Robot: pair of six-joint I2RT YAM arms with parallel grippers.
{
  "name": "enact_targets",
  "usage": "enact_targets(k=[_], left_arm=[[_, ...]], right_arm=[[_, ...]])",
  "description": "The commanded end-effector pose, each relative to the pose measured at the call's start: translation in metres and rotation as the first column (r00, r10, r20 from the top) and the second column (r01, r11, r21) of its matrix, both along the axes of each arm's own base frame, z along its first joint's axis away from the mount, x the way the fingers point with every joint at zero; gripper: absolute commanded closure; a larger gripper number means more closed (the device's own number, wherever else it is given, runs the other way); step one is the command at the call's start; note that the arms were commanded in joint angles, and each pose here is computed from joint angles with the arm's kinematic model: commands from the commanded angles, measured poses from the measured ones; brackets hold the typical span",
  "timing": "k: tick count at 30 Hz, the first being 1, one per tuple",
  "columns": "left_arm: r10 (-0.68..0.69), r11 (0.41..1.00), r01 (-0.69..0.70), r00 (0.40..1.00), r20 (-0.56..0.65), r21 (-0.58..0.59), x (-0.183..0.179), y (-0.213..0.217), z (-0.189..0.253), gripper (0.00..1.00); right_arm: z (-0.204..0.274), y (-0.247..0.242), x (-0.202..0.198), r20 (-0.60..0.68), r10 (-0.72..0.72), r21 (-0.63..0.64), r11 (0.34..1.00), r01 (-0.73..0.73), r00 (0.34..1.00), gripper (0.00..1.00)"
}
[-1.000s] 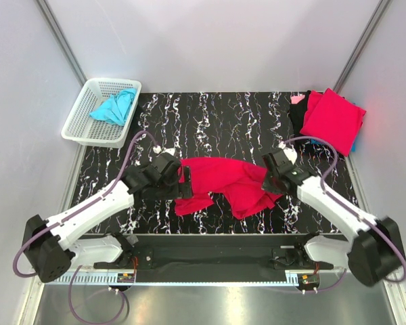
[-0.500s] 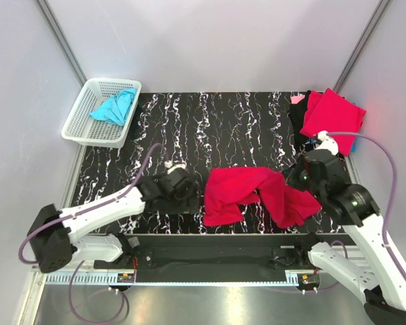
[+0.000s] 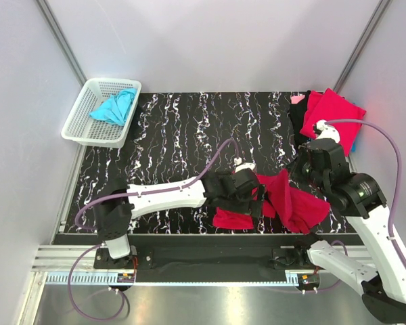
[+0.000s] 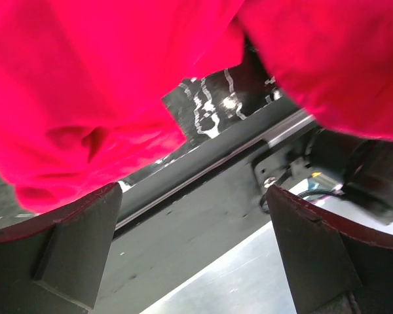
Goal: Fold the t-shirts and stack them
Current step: Flatten the tshirt out
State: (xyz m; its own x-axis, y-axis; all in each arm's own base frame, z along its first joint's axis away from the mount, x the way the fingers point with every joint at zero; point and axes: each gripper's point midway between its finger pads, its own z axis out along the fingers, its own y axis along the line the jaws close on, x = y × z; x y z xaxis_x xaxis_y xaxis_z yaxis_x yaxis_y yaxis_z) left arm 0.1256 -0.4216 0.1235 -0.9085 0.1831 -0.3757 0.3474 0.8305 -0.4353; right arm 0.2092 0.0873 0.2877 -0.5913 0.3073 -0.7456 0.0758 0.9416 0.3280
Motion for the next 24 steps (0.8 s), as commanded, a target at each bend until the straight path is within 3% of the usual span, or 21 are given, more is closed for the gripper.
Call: enact_targets(k=[1,3,7,12,15,16,21,24], left_arm=[[0.048,0.995,-0.048,0.999,-0.006,-0.082,0.011,-0.023,0.013,0.02],[0.071,0.994,-0.072,0.997,-0.015,-0.081,0.013,-0.027,0.008,0.04],[0.113,0.993,-0.115,0.992,-0.049,-0.03,0.015,-0.031,-0.018,0.2],[0.208,0.965,-0.208,0.978,0.018,0.157,0.027,0.003,-0.054,0.28],[0.259,0.911,-0.278,0.961,0.101,0.305,0.036,0.039,-0.069,0.31],[0.283,0.868,-0.32,0.947,0.151,0.379,0.04,0.06,-0.073,0.33],[0.311,0.745,-0.399,0.917,0.252,0.534,0.052,0.106,-0.085,0.51],[0.322,0.673,-0.422,0.907,0.273,0.608,0.061,0.133,-0.098,0.55]], right_arm=[[0.015,-0.023,-0.005,0.046,-0.072,-0.055,0.996,0.075,0.996,1.0],[0.009,-0.026,-0.007,0.036,-0.099,-0.046,0.994,0.101,0.994,1.0],[0.004,-0.027,-0.013,0.033,-0.112,-0.012,0.994,0.112,0.993,1.0],[-0.003,-0.024,-0.017,0.01,-0.099,-0.002,0.995,0.099,0.995,1.0],[-0.005,-0.025,-0.017,0.007,-0.104,-0.005,0.995,0.104,0.995,1.0],[-0.005,-0.025,-0.017,0.005,-0.104,-0.006,0.995,0.104,0.995,1.0],[-0.007,-0.025,-0.016,-0.001,-0.104,-0.015,0.994,0.104,0.995,1.0],[-0.007,-0.024,-0.015,0.001,-0.106,-0.014,0.994,0.106,0.994,1.0]])
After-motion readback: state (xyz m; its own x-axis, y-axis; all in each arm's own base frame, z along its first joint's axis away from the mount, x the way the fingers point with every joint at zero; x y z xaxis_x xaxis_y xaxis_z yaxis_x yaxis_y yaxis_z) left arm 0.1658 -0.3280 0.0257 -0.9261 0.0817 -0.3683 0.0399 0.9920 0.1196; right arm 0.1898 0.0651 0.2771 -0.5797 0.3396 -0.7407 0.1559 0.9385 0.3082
